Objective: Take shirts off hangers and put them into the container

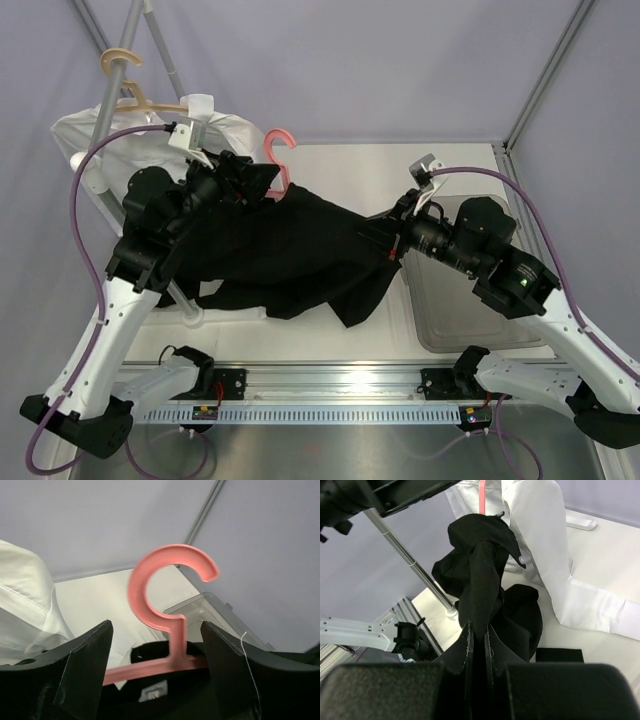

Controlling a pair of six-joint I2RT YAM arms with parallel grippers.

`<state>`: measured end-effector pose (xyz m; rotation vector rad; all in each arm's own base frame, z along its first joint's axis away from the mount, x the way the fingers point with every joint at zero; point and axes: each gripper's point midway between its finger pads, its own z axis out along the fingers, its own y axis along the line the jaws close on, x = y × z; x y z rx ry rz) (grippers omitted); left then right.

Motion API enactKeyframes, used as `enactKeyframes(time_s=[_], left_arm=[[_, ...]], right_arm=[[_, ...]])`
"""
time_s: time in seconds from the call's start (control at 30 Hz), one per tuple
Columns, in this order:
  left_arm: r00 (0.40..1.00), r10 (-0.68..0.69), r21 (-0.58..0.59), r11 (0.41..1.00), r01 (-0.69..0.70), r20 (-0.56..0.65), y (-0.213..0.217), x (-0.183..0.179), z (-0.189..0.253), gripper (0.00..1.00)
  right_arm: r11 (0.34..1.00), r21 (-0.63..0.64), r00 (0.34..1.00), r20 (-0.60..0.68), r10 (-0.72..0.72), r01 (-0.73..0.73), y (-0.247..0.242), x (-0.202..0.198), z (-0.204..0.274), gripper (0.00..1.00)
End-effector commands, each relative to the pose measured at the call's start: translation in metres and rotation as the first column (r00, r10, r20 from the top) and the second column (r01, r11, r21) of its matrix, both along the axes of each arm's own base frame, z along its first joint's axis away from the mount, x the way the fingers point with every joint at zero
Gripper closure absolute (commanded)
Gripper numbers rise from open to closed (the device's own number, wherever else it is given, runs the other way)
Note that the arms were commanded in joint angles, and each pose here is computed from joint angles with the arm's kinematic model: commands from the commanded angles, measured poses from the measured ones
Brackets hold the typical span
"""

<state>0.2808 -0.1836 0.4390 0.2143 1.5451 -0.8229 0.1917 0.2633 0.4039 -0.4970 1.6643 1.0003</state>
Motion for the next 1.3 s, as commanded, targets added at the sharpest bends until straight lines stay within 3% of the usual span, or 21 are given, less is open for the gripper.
enactKeyframes(time_s=[0.0, 0.33, 0.43, 0.57, 0.7, 0.73, 0.77, 0.8, 0.83, 0.93, 1.07, 1.13, 1.27], left_arm=[[0.996, 0.072, -0.004, 0.997, -0.072, 0.055, 0.004, 0.017, 0.012, 0.25], [0.998, 0.059, -0.017, 0.998, -0.059, 0.023, -0.011, 0.034, 0.008, 0.28], [0.999, 0.045, -0.020, 0.999, -0.045, 0.021, -0.015, 0.035, 0.010, 0.41], [0.999, 0.029, -0.028, 0.999, -0.028, 0.018, -0.018, 0.029, 0.012, 0.96], [0.999, 0.048, -0.022, 0.999, -0.047, 0.016, -0.017, 0.022, 0.013, 1.00], [0.998, 0.053, -0.015, 0.998, -0.053, 0.026, -0.015, 0.021, 0.016, 1.00], [0.998, 0.061, -0.010, 0.998, -0.061, 0.028, -0.014, 0.021, 0.017, 1.00], [0.997, 0.074, 0.013, 0.997, -0.075, 0.016, -0.013, 0.022, 0.013, 1.00], [0.996, 0.084, 0.010, 0.996, -0.084, 0.030, -0.011, 0.021, 0.022, 1.00], [0.996, 0.091, 0.032, 0.995, -0.092, 0.026, -0.011, 0.023, 0.024, 1.00], [0.995, 0.096, 0.039, 0.995, -0.097, 0.031, -0.012, 0.026, 0.030, 1.00], [0.996, 0.087, 0.041, 0.995, -0.088, 0.031, -0.014, 0.027, 0.029, 1.00], [0.996, 0.078, 0.032, 0.996, -0.079, 0.036, -0.016, 0.026, 0.032, 1.00]], right_arm=[[0.995, 0.081, 0.997, 0.057, 0.046, -0.051, -0.011, -0.021, 0.037, 1.00], [0.991, 0.059, 0.991, 0.073, 0.112, -0.117, -0.011, -0.035, 0.029, 1.00], [0.991, 0.047, 0.990, 0.076, 0.117, -0.121, -0.011, -0.035, 0.027, 1.00], [0.994, 0.044, 0.992, 0.081, 0.098, -0.102, -0.013, -0.033, 0.026, 1.00], [0.997, 0.027, 0.994, 0.074, 0.075, -0.077, -0.015, -0.028, 0.024, 0.99], [0.998, 0.020, 0.996, 0.066, 0.059, -0.060, -0.017, -0.026, 0.023, 0.87], [1.000, 0.006, 0.998, 0.054, 0.031, -0.031, -0.020, -0.022, 0.020, 0.66], [1.000, -0.004, 0.998, 0.050, 0.025, -0.025, -0.021, -0.022, 0.018, 0.28], [1.000, -0.014, 0.999, 0.045, 0.013, -0.013, -0.023, -0.021, 0.017, 0.23], [0.999, -0.036, 1.000, 0.018, -0.019, 0.019, -0.034, -0.023, 0.008, 0.12], [0.997, -0.067, 0.999, -0.021, -0.040, 0.038, -0.051, -0.035, -0.011, 0.09], [0.996, -0.079, 0.998, -0.029, -0.051, 0.048, -0.057, -0.038, -0.019, 0.10], [0.992, -0.100, 0.996, -0.046, -0.079, 0.074, -0.069, -0.042, -0.038, 0.24]])
